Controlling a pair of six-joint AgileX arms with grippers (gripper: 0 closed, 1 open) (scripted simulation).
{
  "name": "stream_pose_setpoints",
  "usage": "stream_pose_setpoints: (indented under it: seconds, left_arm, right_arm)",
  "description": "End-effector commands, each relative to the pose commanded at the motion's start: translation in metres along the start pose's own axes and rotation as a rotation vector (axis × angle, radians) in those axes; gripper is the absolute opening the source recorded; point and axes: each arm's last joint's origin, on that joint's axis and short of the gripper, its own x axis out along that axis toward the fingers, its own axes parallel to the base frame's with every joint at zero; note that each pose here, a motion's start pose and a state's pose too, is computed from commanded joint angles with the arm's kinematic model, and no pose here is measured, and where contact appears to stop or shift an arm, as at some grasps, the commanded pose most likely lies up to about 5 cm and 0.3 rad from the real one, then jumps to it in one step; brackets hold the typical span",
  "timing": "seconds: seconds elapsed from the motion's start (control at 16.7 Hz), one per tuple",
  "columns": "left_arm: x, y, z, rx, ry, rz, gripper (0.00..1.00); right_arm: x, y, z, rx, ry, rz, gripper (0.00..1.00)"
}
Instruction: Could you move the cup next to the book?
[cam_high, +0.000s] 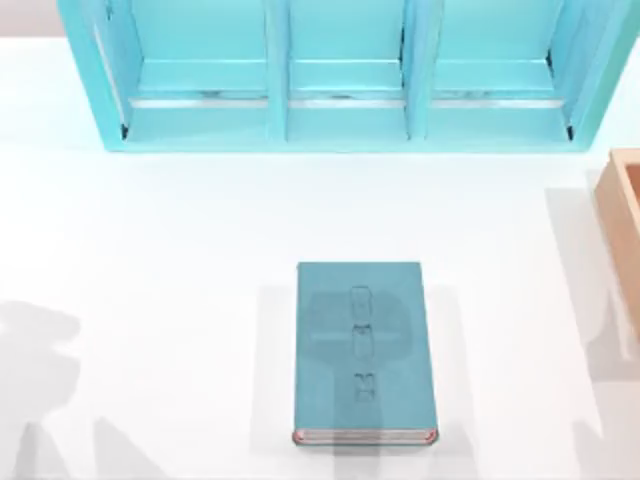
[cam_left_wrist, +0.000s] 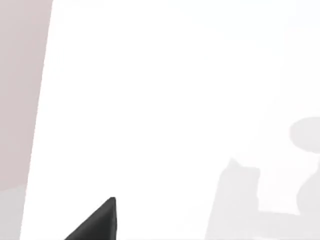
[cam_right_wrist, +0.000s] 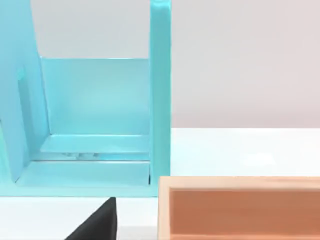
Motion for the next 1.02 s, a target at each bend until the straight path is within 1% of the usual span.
stream_pose_setpoints:
  seconds: [0.12,0.24,0.36,0.48,0.66,0.78,0.9,1.02]
  left_arm:
    - [0.006,0.012,0.004,0.144,0.170,-0.062,1.00]
    - [0.013,0.027,0.007,0.288,0.328,-0.165,1.00]
    - [0.023,0.043,0.009,0.424,0.460,-0.305,1.00]
    - [0.034,0.062,0.010,0.548,0.549,-0.468,1.00]
    - [0.052,0.095,0.010,0.708,0.595,-0.708,1.00]
    - [0.063,0.119,0.009,0.802,0.575,-0.837,1.00]
    - [0.072,0.144,0.008,0.892,0.533,-0.931,1.00]
    - [0.078,0.167,0.008,0.977,0.485,-0.984,1.00]
  right_arm:
    - [0.000,0.000,0.000,0.000,0.000,0.000,1.00]
    - [0.000,0.000,0.000,0.000,0.000,0.000,1.00]
    - [0.000,0.000,0.000,0.000,0.000,0.000,1.00]
    - [0.000,0.000,0.000,0.000,0.000,0.000,1.00]
    - [0.000,0.000,0.000,0.000,0.000,0.000,1.00]
    - [0.000,0.000,0.000,0.000,0.000,0.000,1.00]
    - [0.000,0.000,0.000,0.000,0.000,0.000,1.00]
    - [0.000,0.000,0.000,0.000,0.000,0.000,1.00]
